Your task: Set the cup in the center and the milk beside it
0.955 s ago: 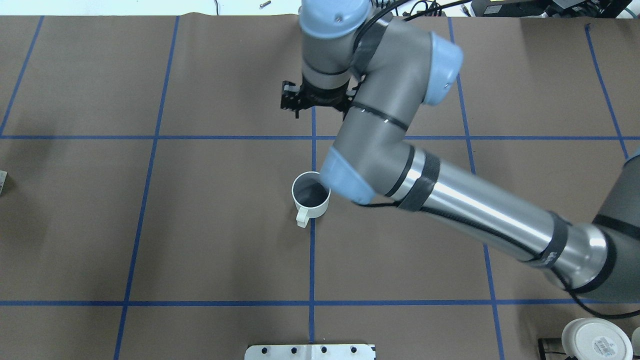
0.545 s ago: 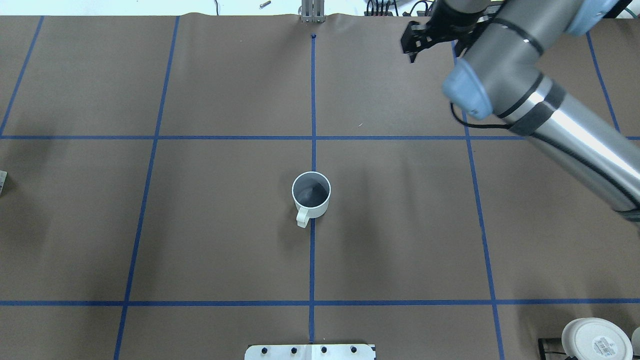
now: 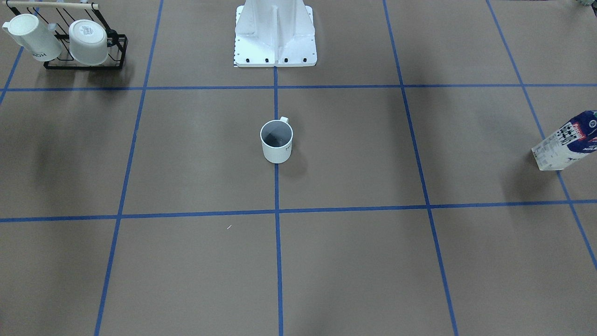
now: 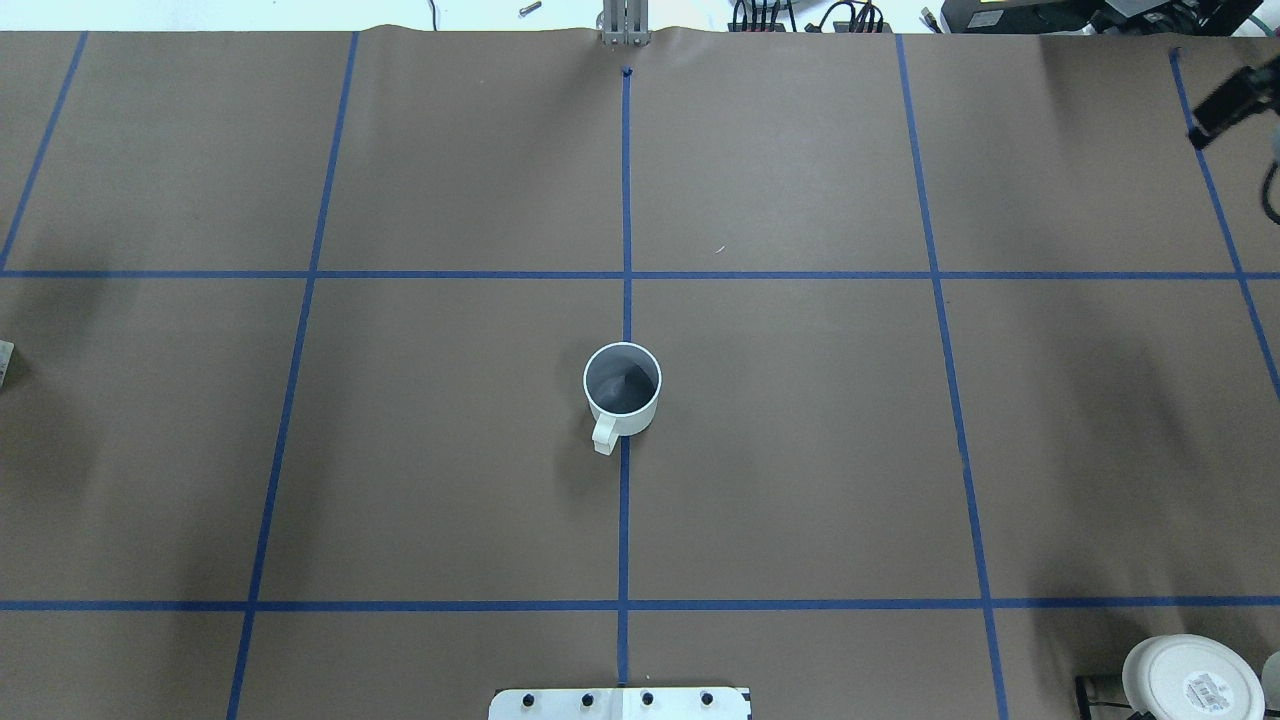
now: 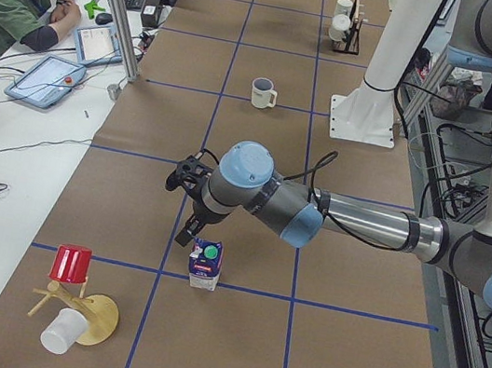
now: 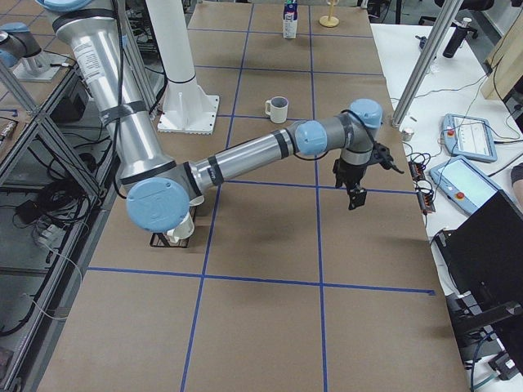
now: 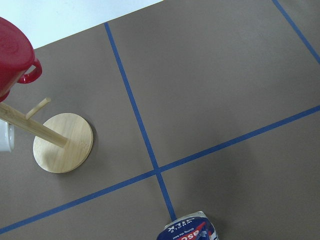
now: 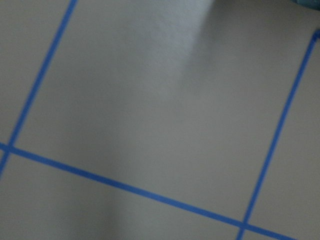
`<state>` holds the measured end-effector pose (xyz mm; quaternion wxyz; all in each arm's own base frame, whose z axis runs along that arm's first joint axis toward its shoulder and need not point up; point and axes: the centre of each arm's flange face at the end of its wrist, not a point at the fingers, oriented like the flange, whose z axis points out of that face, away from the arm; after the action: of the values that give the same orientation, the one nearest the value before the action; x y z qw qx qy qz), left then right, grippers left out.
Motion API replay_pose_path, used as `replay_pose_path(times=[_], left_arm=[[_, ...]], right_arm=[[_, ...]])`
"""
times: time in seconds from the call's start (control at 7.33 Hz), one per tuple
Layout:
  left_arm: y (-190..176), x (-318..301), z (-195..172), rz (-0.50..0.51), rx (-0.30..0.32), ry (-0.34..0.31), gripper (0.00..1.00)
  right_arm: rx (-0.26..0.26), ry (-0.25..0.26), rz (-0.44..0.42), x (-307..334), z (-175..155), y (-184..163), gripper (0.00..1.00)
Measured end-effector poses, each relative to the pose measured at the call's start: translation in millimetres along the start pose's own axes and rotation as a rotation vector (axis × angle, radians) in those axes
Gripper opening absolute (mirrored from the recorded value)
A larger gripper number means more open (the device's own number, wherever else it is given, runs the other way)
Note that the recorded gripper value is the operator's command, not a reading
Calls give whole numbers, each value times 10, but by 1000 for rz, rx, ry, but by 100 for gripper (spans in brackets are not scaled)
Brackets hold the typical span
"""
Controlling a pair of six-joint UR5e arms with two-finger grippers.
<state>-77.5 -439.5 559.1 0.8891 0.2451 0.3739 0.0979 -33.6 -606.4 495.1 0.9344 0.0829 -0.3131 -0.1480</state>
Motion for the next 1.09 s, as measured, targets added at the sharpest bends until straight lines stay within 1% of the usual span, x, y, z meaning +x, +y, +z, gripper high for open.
replay_pose_path(times=[0.14, 0.27, 0.41, 0.55, 0.68, 1.09], left_arm=[[7, -6, 10, -4, -4, 3, 99], [25, -30, 36, -11, -11, 4, 100], [55, -65, 70, -20, -19, 4, 100], [82, -93, 112, -32, -28, 5, 99], [114, -129, 178, -60, -41, 5, 98], [258, -33, 516, -199, -107, 9, 97]], right_arm=[[-26, 7, 15, 513, 86, 578, 100], [-63, 5, 48, 855, 238, 1096, 100], [-105, 0, 90, 1074, 418, 1514, 100], [-127, -3, 125, 1197, 512, 1777, 100], [-129, -4, 143, 1233, 535, 1885, 100], [-128, -6, 157, 1257, 555, 1934, 100]])
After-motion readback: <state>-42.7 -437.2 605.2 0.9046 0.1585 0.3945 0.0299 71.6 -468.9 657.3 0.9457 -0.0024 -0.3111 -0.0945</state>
